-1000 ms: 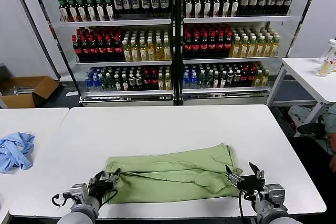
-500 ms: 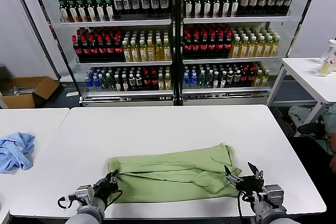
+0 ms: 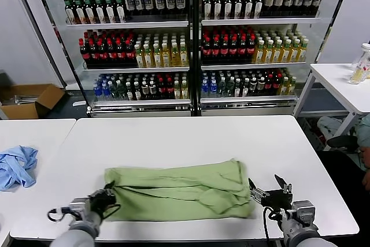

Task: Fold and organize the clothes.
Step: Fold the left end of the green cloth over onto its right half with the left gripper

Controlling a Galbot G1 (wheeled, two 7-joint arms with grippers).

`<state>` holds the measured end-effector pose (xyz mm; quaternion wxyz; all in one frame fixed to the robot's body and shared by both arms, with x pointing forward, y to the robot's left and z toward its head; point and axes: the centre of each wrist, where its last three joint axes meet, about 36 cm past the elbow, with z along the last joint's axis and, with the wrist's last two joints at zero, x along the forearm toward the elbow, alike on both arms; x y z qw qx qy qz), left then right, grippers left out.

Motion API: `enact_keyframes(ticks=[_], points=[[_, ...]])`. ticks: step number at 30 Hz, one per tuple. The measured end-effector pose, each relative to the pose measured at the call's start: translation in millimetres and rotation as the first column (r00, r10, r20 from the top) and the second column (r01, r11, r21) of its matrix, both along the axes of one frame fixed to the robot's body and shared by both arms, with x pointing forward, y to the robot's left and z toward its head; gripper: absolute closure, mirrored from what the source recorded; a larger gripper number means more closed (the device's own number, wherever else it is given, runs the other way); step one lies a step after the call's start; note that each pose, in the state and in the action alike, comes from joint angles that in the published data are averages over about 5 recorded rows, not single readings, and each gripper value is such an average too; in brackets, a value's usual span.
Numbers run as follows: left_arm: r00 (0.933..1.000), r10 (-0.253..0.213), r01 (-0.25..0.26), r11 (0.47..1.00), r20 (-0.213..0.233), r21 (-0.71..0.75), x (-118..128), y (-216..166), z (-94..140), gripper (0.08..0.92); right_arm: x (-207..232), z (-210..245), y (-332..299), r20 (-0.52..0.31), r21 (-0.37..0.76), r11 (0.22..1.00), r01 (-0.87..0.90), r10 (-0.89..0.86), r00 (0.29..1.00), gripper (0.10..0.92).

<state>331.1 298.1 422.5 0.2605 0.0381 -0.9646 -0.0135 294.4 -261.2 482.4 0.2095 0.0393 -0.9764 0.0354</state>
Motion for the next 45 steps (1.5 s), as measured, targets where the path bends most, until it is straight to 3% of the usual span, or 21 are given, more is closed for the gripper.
enact_keyframes(ticks=[8, 13, 16, 20, 29, 35, 45], points=[[0.998, 0.062, -0.063, 0.987, 0.011, 0.149, 5.1, 86.9, 28.1, 0.908, 4.6, 5.0, -2.2, 0.024, 0.003, 1.0, 0.002, -0.002, 1.0, 0.2], [0.9973, 0.063, -0.068, 0.986, 0.038, 0.153, 4.3, 101.8, 49.4, 0.908, 4.9, 4.8, -3.6, 0.025, 0.001, 1.0, 0.011, -0.011, 1.0, 0.2], [0.9981, 0.026, -0.031, 0.994, 0.056, 0.1, 2.0, 86.3, 58.1, 0.908, 4.3, 4.0, -4.0, 0.023, -0.006, 1.0, 0.016, -0.015, 1.0, 0.2], [0.9967, -0.053, 0.054, 0.998, 0.062, -0.016, -3.4, 48.1, 57.8, 0.908, 2.9, 6.1, -5.4, 0.027, -0.018, 1.0, 0.019, -0.019, 0.999, 0.2], [0.982, -0.178, 0.189, 0.942, 0.064, -0.278, -6.2, -34.0, 41.4, 0.908, -0.9, 7.7, -6.0, 0.03, -0.029, 0.999, 0.027, -0.027, 0.999, 0.2], [0.972, -0.219, 0.235, 0.893, 0.086, -0.384, 1.1, -68.7, 38.4, 0.908, -0.5, 7.4, -6.8, 0.03, -0.033, 0.999, 0.029, -0.028, 0.999, 0.2], [0.9645, -0.241, 0.263, 0.841, 0.108, -0.472, 19.9, -102.2, 34.8, 0.908, 0.1, 5.6, -7.9, 0.026, -0.038, 0.999, 0.035, -0.034, 0.999, 0.2]])
